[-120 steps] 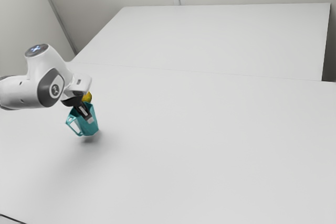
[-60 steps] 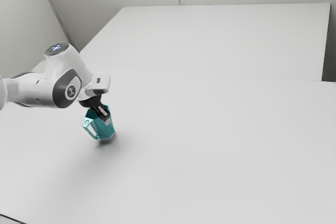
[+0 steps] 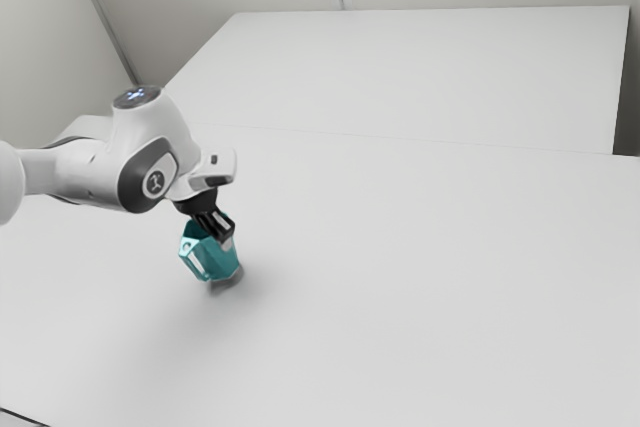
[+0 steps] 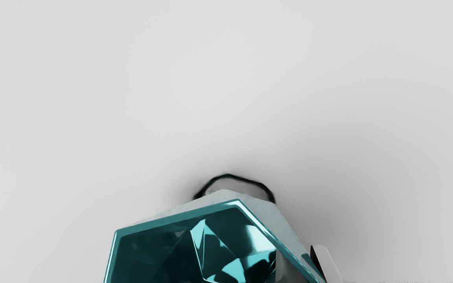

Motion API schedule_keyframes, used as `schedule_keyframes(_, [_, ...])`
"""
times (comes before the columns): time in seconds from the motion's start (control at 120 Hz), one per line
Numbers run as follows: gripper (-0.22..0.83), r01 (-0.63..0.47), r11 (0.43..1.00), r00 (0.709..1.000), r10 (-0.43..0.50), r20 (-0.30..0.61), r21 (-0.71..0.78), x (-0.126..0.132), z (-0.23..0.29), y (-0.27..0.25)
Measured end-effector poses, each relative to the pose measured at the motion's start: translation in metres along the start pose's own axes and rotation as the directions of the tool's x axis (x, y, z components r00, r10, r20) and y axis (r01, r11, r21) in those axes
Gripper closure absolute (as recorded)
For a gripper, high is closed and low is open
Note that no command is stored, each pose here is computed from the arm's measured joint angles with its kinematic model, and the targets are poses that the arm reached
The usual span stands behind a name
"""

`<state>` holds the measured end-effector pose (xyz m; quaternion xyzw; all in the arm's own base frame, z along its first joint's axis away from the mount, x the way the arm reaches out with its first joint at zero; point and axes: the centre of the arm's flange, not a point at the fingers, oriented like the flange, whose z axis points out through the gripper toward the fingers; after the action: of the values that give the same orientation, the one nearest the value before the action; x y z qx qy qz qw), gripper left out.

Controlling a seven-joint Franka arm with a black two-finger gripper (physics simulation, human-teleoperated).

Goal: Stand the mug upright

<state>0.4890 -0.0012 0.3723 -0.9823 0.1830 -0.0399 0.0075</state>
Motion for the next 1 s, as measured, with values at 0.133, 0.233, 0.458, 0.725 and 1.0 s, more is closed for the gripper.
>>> schedule_keyframes(0.133, [0.78, -0.005, 1.000, 1.000, 0.005, 0.008, -0.004, 0.006, 0.001, 0.020])
schedule_keyframes(0.233, [0.78, -0.012, 1.000, 1.000, 0.012, 0.011, -0.006, 0.011, 0.003, 0.034])
schedule_keyframes(0.458, [0.78, -0.004, 1.000, 1.000, 0.004, -0.019, 0.002, 0.021, 0.006, 0.051])
schedule_keyframes(0.725, [0.78, -0.013, 1.000, 0.999, 0.013, -0.031, 0.002, 0.025, 0.009, 0.075])
schedule_keyframes(1.0, [0.78, 0.039, 0.999, 0.999, -0.038, -0.031, 0.001, 0.019, 0.009, 0.065])
